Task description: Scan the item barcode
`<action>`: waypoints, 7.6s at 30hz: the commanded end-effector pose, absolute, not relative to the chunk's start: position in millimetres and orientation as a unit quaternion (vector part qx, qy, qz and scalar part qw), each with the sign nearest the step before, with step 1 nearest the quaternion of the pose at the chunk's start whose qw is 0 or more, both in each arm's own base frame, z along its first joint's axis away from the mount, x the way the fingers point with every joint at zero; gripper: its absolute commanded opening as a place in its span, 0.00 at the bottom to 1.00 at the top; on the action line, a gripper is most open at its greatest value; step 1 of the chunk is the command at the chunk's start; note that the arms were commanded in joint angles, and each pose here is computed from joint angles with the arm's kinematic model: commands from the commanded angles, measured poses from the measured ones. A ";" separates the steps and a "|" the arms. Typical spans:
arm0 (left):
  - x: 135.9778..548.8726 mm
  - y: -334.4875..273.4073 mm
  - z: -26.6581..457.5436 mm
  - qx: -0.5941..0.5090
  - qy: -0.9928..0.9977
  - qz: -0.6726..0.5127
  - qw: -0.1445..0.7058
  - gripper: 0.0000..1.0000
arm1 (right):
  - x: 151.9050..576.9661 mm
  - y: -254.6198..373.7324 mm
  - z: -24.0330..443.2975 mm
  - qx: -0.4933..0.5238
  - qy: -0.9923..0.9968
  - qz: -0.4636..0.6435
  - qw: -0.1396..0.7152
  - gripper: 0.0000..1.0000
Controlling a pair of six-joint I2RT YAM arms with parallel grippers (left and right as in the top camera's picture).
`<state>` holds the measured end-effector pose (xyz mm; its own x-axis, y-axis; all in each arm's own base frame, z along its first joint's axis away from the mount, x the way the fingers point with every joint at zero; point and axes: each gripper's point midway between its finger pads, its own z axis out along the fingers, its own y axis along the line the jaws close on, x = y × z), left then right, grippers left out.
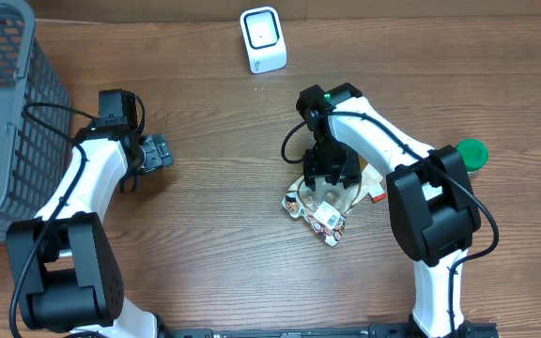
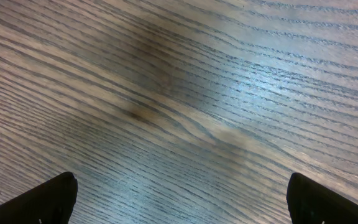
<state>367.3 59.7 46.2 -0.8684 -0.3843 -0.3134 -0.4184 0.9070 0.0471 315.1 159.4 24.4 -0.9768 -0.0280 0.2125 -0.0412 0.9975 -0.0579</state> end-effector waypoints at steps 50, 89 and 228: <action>372.2 60.8 53.3 -0.199 0.965 0.062 0.160 1.00 | 416.3 192.5 74.9 0.008 -0.990 -0.063 -0.124 1.00; 372.2 61.1 53.3 -0.199 0.965 0.062 0.160 1.00 | 183.0 32.8 443.8 -0.040 -0.771 -0.129 -0.622 1.00; 309.3 54.5 323.1 -0.201 0.828 0.014 0.523 1.00 | 243.1 40.7 169.5 0.103 -0.708 -0.024 -0.698 1.00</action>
<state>331.1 56.3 284.2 -0.4682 -0.3468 -0.8127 -0.3737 0.9112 -0.1735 242.8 41.9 171.0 -0.0096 -0.1094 -0.9940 -0.1839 0.9772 -0.1058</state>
